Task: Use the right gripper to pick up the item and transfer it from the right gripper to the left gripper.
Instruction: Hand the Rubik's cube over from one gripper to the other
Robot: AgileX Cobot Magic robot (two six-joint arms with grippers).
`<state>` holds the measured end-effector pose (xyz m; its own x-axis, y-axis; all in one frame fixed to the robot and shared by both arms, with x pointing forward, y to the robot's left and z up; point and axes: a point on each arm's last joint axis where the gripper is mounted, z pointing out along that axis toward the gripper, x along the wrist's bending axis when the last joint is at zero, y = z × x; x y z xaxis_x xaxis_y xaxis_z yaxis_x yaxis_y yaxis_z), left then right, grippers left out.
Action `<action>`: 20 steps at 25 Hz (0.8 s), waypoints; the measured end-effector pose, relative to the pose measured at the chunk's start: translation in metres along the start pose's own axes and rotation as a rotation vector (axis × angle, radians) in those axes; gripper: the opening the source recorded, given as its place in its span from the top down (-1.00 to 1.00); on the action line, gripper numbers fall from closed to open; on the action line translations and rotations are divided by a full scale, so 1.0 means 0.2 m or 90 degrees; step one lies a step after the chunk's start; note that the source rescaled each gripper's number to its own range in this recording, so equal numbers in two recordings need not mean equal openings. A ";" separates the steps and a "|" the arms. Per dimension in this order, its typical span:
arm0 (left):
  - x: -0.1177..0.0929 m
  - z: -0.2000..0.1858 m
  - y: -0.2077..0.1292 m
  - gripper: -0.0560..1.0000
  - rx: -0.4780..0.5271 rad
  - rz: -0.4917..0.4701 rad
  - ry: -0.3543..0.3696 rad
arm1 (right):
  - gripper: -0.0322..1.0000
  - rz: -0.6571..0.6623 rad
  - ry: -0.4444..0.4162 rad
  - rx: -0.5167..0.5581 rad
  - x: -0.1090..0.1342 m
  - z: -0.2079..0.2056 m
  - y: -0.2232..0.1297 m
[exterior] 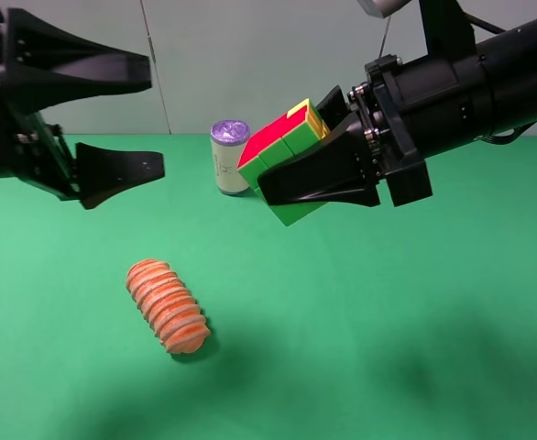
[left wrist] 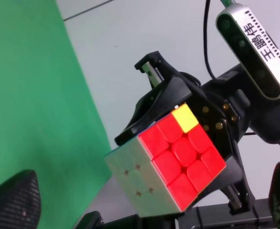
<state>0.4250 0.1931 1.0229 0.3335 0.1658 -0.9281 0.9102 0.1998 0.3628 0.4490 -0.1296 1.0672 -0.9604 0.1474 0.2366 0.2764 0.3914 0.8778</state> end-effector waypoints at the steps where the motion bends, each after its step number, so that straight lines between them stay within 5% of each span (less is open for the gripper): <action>1: 0.01 0.02 0.00 -0.75 0.008 -0.003 -0.003 | 0.90 -0.001 0.000 0.000 0.00 0.00 0.00; 20: 0.06 0.34 0.08 -0.74 0.129 0.014 -0.044 | 0.90 -0.035 -0.012 -0.044 -0.01 0.00 0.03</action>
<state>0.4599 0.1320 1.0120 0.3629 0.0997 -0.9265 0.9312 -0.0030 0.3644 0.4523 -0.1277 1.0725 -0.9729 0.1454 0.1796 0.2193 0.3364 0.9158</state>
